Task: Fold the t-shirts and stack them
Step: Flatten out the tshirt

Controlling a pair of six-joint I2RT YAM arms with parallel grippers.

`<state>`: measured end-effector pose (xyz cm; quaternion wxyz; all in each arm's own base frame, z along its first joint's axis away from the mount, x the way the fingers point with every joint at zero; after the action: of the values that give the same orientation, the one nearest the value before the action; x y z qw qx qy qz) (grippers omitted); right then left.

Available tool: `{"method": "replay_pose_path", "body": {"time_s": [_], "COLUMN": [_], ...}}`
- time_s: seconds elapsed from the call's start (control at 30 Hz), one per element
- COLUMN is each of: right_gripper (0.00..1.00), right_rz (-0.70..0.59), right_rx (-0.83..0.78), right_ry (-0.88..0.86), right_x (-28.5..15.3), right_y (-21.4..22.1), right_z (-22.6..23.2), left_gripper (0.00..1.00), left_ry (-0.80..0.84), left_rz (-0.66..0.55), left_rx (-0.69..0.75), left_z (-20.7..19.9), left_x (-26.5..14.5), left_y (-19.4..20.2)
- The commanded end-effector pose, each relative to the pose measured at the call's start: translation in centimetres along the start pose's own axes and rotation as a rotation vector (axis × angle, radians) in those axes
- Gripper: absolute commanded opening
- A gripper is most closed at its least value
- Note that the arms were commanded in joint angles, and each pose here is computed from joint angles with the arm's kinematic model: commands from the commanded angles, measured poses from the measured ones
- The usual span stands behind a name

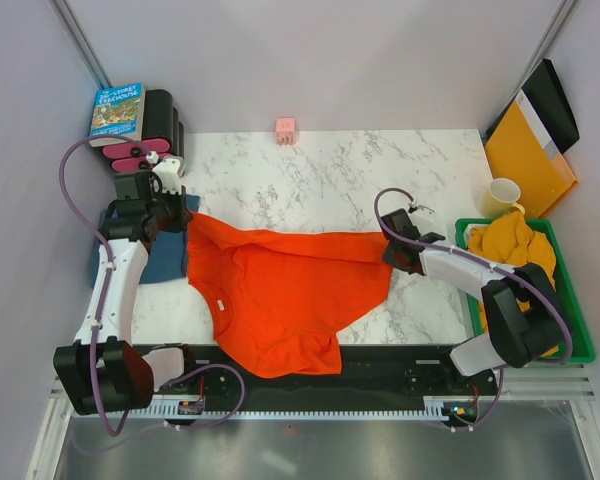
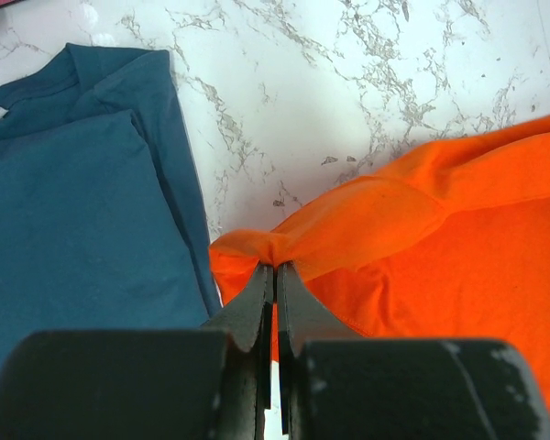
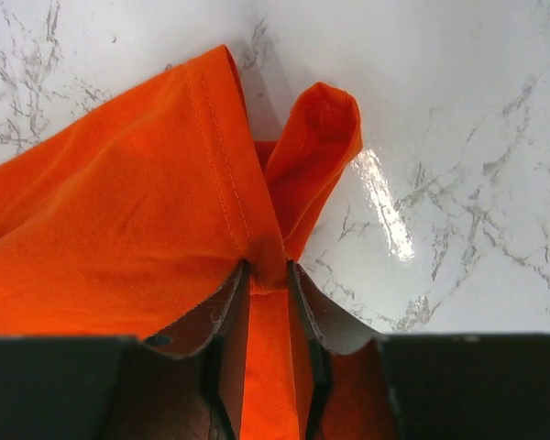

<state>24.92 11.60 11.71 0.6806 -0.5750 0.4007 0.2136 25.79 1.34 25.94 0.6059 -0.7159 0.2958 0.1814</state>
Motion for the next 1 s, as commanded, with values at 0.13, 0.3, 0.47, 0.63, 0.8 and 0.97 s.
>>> {"method": "replay_pose_path", "body": {"time_s": [0.13, 0.3, 0.47, 0.63, 0.8, 0.97], "right_gripper": [0.29, 0.14, 0.0, 0.0, 0.0, 0.0], "right_rz": [0.011, 0.032, 0.015, -0.088, -0.271, -0.426], "right_rx": [0.044, 0.055, 0.06, 0.059, 0.001, -0.041], "right_ry": [-0.028, -0.025, -0.039, -0.099, -0.182, -0.225], "right_x": [0.8, 1.2, 0.7, -2.6, -9.8, -17.4], "right_y": [0.6, 1.2, 1.0, -1.7, -7.5, -11.6], "right_z": [-0.5, -1.2, -1.4, -1.2, -1.0, -2.7], "left_gripper": [0.02, 0.02, 0.02, 0.02, 0.02, 0.02], "left_ry": [-0.003, -0.009, -0.01, -0.011, 0.002, 0.033], "left_rz": [-0.034, -0.036, -0.033, -0.058, -0.124, -0.211], "left_rx": [-0.002, -0.001, -0.005, -0.004, -0.005, -0.013], "left_z": [-0.4, -0.4, -0.4, -0.6, -1.5, -2.8], "left_x": [-0.7, -0.8, -0.9, -1.6, -3.8, -7.0], "left_y": [-0.1, 0.1, 0.2, -0.2, -2.2, -4.5]}}
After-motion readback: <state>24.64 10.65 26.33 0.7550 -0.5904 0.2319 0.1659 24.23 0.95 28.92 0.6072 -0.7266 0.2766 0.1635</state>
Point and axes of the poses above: each gripper's point midway between its finger pads, its own x axis out along the fingers, its own z axis along the line the jaws close on, y = z × x, the point moved 10 cm from there along -x, back along the fingers, and after that the axes turned 11 degrees about -x, right-handed, at the moved point
